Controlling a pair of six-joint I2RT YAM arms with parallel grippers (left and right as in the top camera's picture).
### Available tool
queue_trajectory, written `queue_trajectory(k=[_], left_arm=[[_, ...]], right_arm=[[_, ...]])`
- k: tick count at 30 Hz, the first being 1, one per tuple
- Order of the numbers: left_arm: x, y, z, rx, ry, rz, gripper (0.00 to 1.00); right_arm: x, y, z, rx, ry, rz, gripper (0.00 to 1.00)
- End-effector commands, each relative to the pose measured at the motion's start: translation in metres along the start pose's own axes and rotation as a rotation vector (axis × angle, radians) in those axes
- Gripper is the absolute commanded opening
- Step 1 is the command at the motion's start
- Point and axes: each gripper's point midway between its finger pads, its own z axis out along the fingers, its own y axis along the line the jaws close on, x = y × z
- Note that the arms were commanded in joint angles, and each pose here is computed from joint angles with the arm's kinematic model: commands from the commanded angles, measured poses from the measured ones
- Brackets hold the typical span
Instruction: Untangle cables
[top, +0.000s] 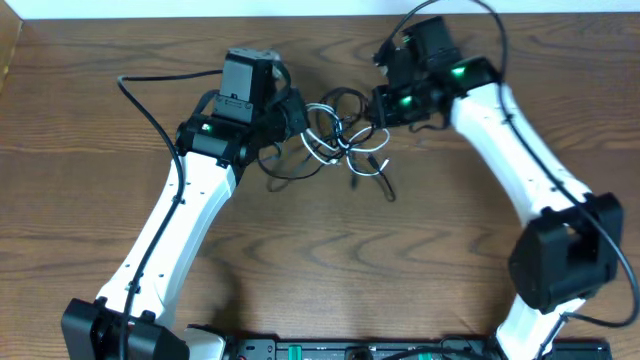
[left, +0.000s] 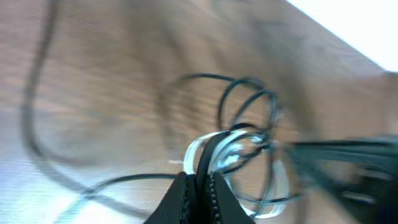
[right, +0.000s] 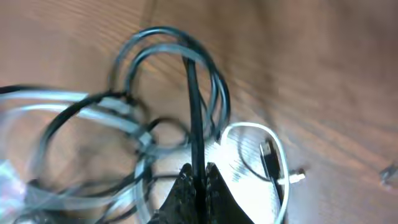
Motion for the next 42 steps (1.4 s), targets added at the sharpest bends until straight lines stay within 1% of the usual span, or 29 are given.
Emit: queue_trajectory(k=[1,4,10,11,14,15,16,17,18,21,23,24,25,27,29,31,33,34,35,36,37,38,42], left_arm=[[-0.014,0.025,-0.009,-0.142,-0.08,0.018,0.08],[-0.009,0.028,-0.008,-0.156,-0.059,0.038,0.07],[-0.007,0.03,-0.008,-0.164,-0.048,0.051,0.08],[-0.006,0.031,-0.008,-0.166,-0.045,0.05,0.07],[-0.005,0.03,-0.008,-0.164,-0.039,0.054,0.08],[-0.004,0.029,-0.008,-0.154,-0.033,0.064,0.08],[-0.003,0.024,-0.007,-0.127,-0.022,0.092,0.07],[-0.002,0.019,-0.007,-0.1,-0.012,0.12,0.08],[0.0,0.011,-0.006,-0.057,0.002,0.16,0.07],[0.006,-0.015,-0.006,0.088,0.037,0.288,0.07],[0.017,-0.041,-0.012,0.25,0.074,0.418,0.07],[0.019,-0.044,-0.013,0.274,0.079,0.436,0.07],[0.02,-0.046,-0.013,0.285,0.081,0.444,0.08],[0.02,-0.046,-0.013,0.284,0.081,0.443,0.08],[0.019,-0.046,-0.013,0.285,0.08,0.444,0.08],[0.019,-0.046,-0.013,0.284,0.08,0.444,0.07],[0.019,-0.046,-0.013,0.284,0.08,0.444,0.08],[0.019,-0.046,-0.013,0.284,0.08,0.444,0.07],[0.019,-0.046,-0.013,0.281,0.078,0.444,0.07],[0.019,-0.046,-0.013,0.28,0.078,0.444,0.08],[0.018,-0.045,-0.013,0.274,0.075,0.445,0.07],[0.018,-0.042,-0.012,0.261,0.073,0.444,0.07],[0.014,-0.022,-0.008,0.144,0.062,0.43,0.08]], right_arm=[[-0.026,0.052,-0.086,-0.216,-0.188,-0.219,0.01],[-0.029,0.071,-0.133,-0.333,-0.276,-0.291,0.01],[-0.024,0.088,-0.167,-0.518,-0.32,-0.338,0.01],[-0.026,0.084,-0.171,-0.525,-0.329,-0.32,0.01],[-0.033,0.055,-0.161,-0.385,-0.319,-0.203,0.01],[-0.033,0.048,-0.155,-0.349,-0.31,-0.182,0.04],[-0.034,0.041,-0.146,-0.311,-0.297,-0.167,0.11],[-0.034,0.037,-0.138,-0.291,-0.283,-0.157,0.19],[-0.034,0.031,-0.128,-0.277,-0.264,-0.144,0.32],[-0.034,0.016,-0.097,-0.284,-0.207,-0.106,0.55],[-0.031,-0.002,-0.066,-0.298,-0.151,-0.058,0.69],[-0.029,-0.006,-0.057,-0.315,-0.132,-0.042,0.71],[-0.026,-0.008,-0.046,-0.355,-0.108,-0.025,0.75],[-0.022,-0.009,-0.031,-0.419,-0.082,-0.033,0.79],[-0.017,-0.015,-0.01,-0.432,-0.051,-0.027,0.82],[-0.013,-0.012,0.002,-0.466,-0.034,-0.047,0.82],[-0.009,-0.01,0.011,-0.487,-0.016,-0.057,0.79],[-0.008,-0.007,0.013,-0.496,-0.014,-0.066,0.74],[-0.007,-0.004,0.015,-0.507,-0.011,-0.076,0.66],[-0.007,0.003,0.013,-0.541,-0.015,-0.094,0.4],[-0.007,0.008,0.01,-0.577,-0.023,-0.109,0.25],[-0.009,0.015,0.005,-0.625,-0.034,-0.117,0.01],[-0.02,0.029,-0.033,-0.817,-0.107,-0.13,0.01]])
